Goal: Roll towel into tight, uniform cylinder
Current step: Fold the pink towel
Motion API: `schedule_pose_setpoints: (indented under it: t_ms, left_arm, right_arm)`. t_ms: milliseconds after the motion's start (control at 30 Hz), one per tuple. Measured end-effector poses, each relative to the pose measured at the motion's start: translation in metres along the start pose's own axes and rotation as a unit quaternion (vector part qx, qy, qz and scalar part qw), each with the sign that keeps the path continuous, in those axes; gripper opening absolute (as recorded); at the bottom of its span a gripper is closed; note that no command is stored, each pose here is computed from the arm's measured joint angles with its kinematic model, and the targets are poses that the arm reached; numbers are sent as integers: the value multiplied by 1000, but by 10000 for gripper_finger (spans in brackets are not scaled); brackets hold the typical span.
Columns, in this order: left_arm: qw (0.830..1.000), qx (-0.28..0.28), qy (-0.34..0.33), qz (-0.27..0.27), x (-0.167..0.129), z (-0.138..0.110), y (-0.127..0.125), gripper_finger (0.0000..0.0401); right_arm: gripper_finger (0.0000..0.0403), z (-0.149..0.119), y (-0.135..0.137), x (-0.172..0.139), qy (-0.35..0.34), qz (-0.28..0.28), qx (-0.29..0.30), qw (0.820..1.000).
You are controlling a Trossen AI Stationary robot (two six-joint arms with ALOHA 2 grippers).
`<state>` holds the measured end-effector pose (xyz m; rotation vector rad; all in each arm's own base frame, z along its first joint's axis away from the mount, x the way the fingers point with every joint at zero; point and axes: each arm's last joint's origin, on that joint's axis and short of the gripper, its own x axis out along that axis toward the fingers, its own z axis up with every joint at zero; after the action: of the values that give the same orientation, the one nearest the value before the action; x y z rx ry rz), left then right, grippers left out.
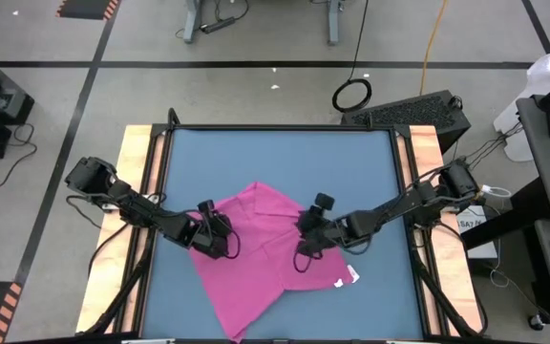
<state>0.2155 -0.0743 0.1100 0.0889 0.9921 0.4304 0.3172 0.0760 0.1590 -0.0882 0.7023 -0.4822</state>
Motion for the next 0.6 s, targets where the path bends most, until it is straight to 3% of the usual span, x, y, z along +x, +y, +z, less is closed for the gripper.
schedule_pose_setpoints:
  t_ms: [67,267,600]
  left_arm:
    - [1000,-4,-4,0,1,1,0,216]
    - [1000,-4,-6,0,1,2,1,216]
    - [1000,4,-9,-1,1,3,0,216]
  right_arm:
    - [159,2,-2,10,-5,-1,-9,1000]
    - [160,-13,-16,39,75,37,-21,996]
    - [145,-22,-28,54,108,2,-36,993]
